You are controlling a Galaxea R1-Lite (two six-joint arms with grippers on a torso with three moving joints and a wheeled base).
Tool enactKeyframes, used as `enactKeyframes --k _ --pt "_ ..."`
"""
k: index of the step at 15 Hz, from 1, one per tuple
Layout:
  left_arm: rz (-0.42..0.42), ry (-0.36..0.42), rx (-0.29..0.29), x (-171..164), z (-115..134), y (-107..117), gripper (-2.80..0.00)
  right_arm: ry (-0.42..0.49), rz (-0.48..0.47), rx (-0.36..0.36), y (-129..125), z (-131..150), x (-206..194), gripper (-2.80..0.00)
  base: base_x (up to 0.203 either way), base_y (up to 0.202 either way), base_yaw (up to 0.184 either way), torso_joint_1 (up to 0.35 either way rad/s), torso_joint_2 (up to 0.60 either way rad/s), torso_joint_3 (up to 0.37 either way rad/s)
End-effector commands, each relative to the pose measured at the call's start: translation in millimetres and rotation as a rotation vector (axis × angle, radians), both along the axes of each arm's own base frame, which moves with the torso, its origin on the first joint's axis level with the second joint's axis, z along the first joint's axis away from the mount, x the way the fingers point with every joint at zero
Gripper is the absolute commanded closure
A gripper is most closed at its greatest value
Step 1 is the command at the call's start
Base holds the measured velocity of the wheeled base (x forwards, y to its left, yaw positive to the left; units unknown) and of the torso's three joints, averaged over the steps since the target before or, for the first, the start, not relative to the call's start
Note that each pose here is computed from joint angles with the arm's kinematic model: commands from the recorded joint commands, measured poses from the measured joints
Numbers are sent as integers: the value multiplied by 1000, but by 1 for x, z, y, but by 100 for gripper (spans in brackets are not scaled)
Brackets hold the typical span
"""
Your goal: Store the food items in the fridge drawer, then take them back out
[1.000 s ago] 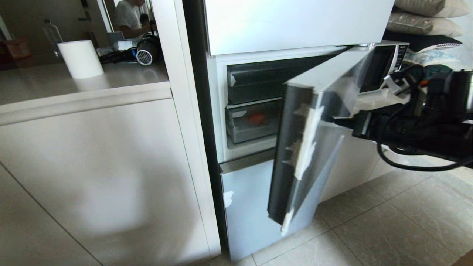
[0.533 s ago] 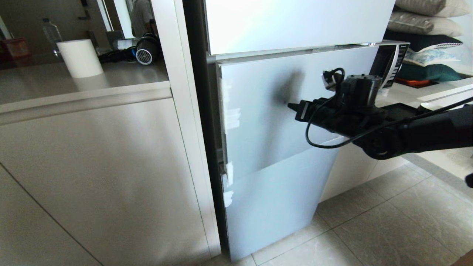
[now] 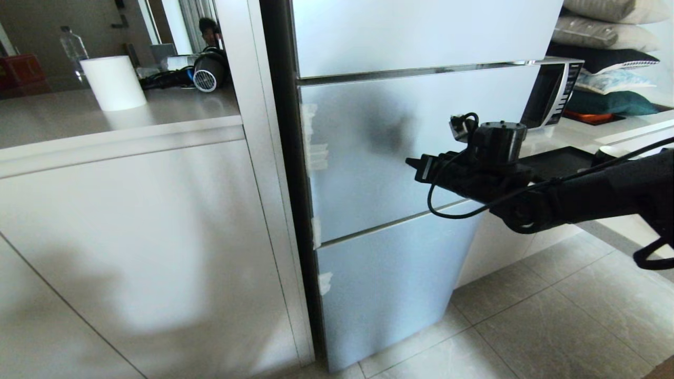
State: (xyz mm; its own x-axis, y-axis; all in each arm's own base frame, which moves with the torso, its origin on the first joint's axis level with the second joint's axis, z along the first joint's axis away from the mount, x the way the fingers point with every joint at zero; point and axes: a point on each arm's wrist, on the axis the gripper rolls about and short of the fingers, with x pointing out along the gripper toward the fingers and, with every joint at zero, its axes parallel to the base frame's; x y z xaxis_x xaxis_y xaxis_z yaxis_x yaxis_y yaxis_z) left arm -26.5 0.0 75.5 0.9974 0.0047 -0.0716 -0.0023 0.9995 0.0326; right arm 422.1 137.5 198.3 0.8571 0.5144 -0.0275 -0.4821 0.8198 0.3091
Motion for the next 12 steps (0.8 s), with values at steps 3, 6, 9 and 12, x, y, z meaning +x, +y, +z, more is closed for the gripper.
enactKeyframes --k 3,6,9,12 --pt "1 0 0 0 0 0 0 -39 -2 7 -27 42 -88 0 0 0 0 0 0 0" --pt "1 0 0 0 0 0 0 -103 -34 17 -58 64 -168 0 0 0 0 0 0 0" --pt "1 0 0 0 0 0 0 -208 -166 -52 -94 62 -259 0 0 0 0 0 0 0" --pt "0 2 1 0 0 0 0 -268 -418 -179 -124 38 -333 0 0 0 0 0 0 0"
